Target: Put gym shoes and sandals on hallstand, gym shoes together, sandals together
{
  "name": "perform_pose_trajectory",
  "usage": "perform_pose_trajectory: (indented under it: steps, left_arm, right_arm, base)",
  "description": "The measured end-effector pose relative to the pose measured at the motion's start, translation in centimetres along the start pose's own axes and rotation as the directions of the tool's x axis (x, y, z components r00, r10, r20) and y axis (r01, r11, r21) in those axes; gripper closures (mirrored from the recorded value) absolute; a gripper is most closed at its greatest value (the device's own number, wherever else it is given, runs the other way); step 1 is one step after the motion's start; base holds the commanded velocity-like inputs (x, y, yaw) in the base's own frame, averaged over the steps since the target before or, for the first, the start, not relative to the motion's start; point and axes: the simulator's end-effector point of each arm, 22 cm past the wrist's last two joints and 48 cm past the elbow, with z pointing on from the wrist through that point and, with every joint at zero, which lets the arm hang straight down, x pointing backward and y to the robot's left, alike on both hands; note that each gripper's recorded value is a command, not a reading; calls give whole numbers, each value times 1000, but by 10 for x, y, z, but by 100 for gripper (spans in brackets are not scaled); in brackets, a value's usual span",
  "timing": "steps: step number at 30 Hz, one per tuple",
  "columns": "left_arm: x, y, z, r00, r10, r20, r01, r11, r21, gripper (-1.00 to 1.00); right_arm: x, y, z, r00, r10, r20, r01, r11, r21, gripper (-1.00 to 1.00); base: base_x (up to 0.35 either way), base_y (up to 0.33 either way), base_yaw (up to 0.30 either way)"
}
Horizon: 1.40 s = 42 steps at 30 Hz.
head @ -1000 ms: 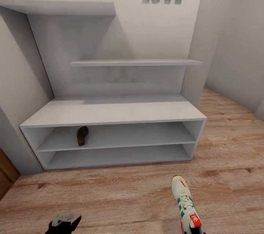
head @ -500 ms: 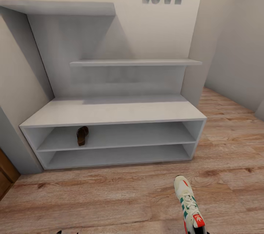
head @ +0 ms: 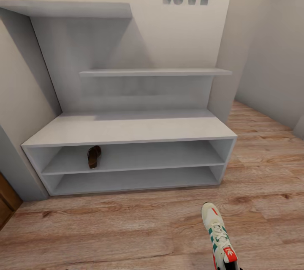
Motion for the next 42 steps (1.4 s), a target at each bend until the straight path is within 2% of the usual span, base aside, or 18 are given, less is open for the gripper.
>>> perform_pose_trajectory:
  steps: [15, 24, 34, 42]
  left_arm:
    - [0, 1, 0, 1000, 0, 0, 0, 1000, -2, -100]
    - [0, 1, 0, 1000, -1, 1, 1, 1000, -3, -100]
    - [-1, 2, 0, 1000, 0, 1, 0, 1000, -4, -100]
    - [-1, 2, -1, 1000, 0, 1, 0, 1000, -4, -100]
  right_arm:
    - [0, 0, 0, 1000, 0, 0, 0, 1000, 0, 100]
    - [0, 0, 0, 1000, 0, -1, 0, 1000, 0, 100]
    - [0, 0, 0, 1000, 0, 0, 0, 1000, 0, 100]
    - [0, 0, 0, 1000, 1, 1, -1, 1000, 1, 100]
  base:
    - [-2, -248, 0]
    - [-183, -209, 0]
    - [-298, -47, 0]
    - [-69, -3, 0]
